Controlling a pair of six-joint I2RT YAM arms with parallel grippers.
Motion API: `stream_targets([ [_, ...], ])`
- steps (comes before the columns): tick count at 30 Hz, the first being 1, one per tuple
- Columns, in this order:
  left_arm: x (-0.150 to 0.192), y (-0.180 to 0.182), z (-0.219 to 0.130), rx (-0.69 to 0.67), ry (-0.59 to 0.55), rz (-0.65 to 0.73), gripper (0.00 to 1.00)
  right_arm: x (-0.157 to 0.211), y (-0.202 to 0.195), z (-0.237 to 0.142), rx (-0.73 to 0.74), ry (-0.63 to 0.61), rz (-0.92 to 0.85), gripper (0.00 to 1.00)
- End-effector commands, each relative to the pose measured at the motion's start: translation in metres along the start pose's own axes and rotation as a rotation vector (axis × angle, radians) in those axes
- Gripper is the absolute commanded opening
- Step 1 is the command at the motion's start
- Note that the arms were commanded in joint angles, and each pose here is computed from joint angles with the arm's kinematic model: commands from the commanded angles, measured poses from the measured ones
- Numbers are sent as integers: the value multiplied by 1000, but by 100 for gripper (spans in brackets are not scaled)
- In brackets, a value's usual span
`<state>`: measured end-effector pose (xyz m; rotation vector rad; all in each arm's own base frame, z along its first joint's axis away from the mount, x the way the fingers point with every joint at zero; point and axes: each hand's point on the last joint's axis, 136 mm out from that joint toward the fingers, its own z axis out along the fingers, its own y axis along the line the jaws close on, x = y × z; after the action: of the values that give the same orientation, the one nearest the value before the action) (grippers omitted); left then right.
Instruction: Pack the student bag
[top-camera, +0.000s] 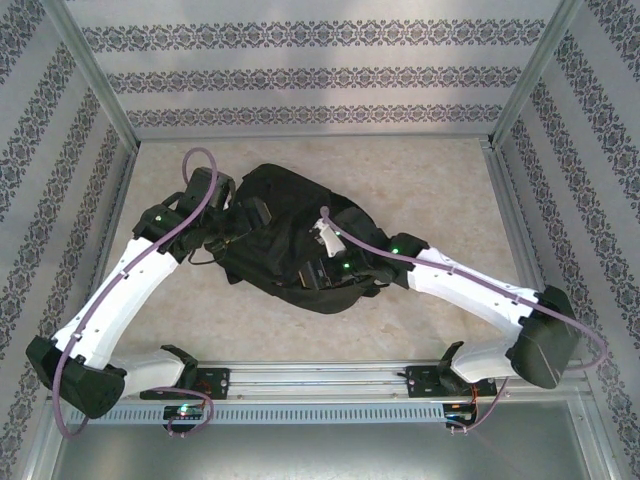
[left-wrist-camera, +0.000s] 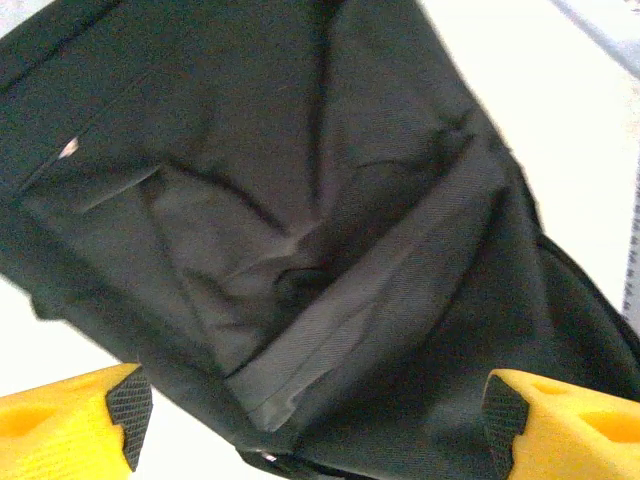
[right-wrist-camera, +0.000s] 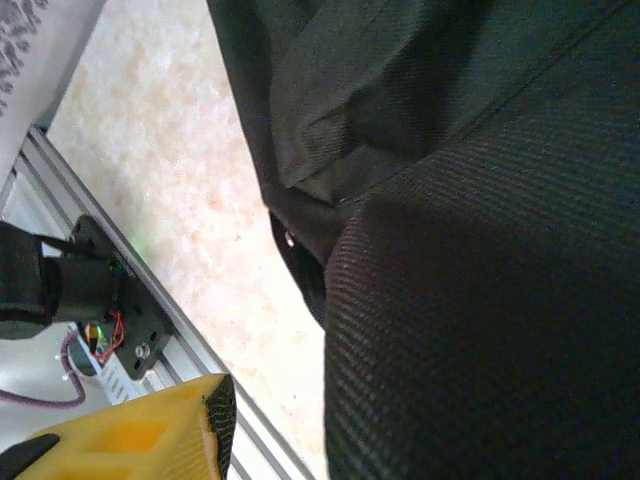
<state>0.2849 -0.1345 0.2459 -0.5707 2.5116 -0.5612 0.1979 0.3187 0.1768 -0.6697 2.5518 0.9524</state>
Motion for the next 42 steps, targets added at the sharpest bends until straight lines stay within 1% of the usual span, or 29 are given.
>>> stream_targets([
  [1, 15, 35, 5, -101, 32, -139, 86, 12, 10, 7, -18, 80, -7, 50],
  [3, 21, 44, 6, -99, 31, -175, 86, 15, 11, 13, -20, 101, -6, 50],
  [7, 28, 60, 7, -84, 24, -253, 86, 23, 12, 20, -31, 144, 12, 46],
  [11, 30, 73, 3, -105, 19, -270, 85, 34, 8, 17, -13, 169, 20, 39],
  [15, 33, 81, 2, -114, 25, -285, 85, 46, 12, 13, -27, 180, 28, 36],
  [18, 34, 81, 1, -112, 32, -281, 85, 53, 24, 8, -36, 175, -30, 37],
  [22, 37, 88, 0, -137, 45, -279, 85, 59, 46, -2, -70, 163, -129, 41],
  [24, 40, 92, 0, -141, 50, -289, 85, 57, 52, -7, -52, 131, -185, 42],
  [26, 44, 95, 1, -148, 58, -301, 85, 52, 52, -9, -26, 96, -198, 42],
  [28, 48, 97, 3, -150, 70, -314, 85, 45, 40, -5, 56, 76, -190, 40],
  [30, 52, 98, 5, -145, 82, -331, 85, 36, 32, 0, 119, 82, -180, 39],
  [32, 56, 100, 6, -145, 93, -345, 85, 34, 23, 10, 163, 151, -105, 40],
  [35, 59, 102, 6, -144, 96, -348, 85, 38, 20, 27, 166, 225, -30, 42],
  [38, 61, 103, 4, -138, 94, -353, 85, 40, 15, 34, 173, 232, 24, 43],
  [42, 64, 105, 4, -138, 96, -360, 85, 37, 6, 36, 186, 209, 69, 44],
])
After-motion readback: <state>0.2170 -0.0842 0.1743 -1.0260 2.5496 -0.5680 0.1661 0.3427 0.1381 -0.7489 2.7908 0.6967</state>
